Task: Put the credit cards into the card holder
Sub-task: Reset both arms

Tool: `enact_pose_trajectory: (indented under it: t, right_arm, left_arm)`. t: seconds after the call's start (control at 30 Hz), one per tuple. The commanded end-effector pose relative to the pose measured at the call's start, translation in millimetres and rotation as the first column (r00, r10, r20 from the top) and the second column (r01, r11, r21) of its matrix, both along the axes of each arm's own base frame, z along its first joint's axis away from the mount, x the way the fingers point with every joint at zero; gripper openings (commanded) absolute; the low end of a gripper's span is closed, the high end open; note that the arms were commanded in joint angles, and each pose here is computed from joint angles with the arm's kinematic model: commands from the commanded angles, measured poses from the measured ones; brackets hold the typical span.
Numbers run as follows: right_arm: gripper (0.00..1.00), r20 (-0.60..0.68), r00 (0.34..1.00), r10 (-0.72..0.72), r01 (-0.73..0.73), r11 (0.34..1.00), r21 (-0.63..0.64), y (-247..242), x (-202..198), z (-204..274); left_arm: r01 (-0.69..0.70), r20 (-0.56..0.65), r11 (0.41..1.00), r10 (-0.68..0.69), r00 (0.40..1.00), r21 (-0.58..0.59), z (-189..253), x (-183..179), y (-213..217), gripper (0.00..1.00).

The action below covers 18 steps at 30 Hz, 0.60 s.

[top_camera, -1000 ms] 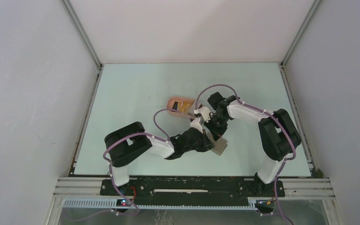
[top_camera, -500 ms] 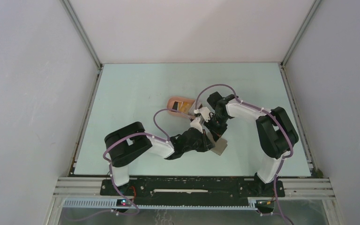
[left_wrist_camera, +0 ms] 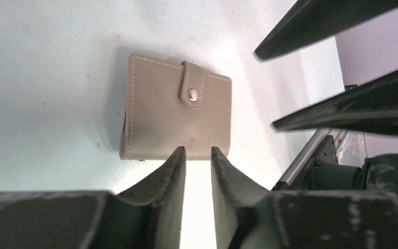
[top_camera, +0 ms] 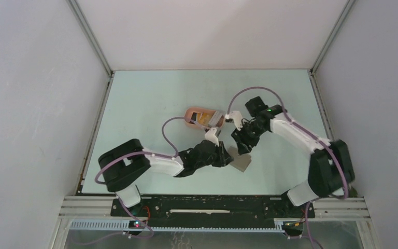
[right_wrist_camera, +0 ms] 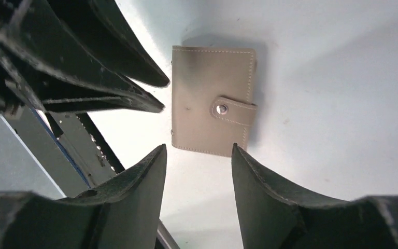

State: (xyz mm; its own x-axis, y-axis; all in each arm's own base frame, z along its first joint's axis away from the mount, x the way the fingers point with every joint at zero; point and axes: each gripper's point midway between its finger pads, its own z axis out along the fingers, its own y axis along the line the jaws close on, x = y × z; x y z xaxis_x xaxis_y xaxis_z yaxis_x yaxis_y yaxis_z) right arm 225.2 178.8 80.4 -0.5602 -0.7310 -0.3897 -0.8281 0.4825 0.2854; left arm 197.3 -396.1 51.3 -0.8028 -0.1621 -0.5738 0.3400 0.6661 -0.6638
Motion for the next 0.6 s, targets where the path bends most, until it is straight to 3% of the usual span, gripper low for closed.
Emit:
enact_pose_trajectory:
  t: [0.0, 0.1, 0.23, 0.4, 0.47, 0.57]
  right_arm:
    - [0.6, 0.23, 0.973, 0.003, -0.041, 0.986, 0.161, -2, 10, 62]
    - [0.73, 0.394, 0.916, -0.077, -0.011, 0.976, 0.217, -17, 19, 100]
    - [0.99, 0.558, 0.797, -0.23, 0.047, 0.946, 0.321, -42, 24, 153]
    - [1.0, 0.602, 0.64, -0.478, 0.171, 0.852, 0.494, -60, 19, 215]
    - [1.0, 0.601, 0.591, -0.538, 0.18, 0.815, 0.551, -62, 14, 239]
    - [1.0, 0.593, 0.57, -0.568, 0.188, 0.793, 0.579, -65, 6, 262]
  left_arm:
    - [0.005, 0.147, 1.0, -0.003, 0.989, -0.018, 46, 6, 17, 0.33]
    - [-0.01, 0.224, 1.0, 0.005, 0.975, 0.019, 70, 7, 36, 0.4]
    - [-0.064, 0.346, 0.995, 0.033, 0.938, 0.08, 112, 13, 69, 0.55]
    - [-0.136, 0.47, 0.985, 0.073, 0.88, 0.102, 173, 16, 110, 0.82]
    - [-0.158, 0.502, 0.983, 0.092, 0.86, 0.09, 197, 14, 126, 0.85]
    - [-0.19, 0.537, 0.98, 0.126, 0.834, 0.065, 223, 10, 147, 0.89]
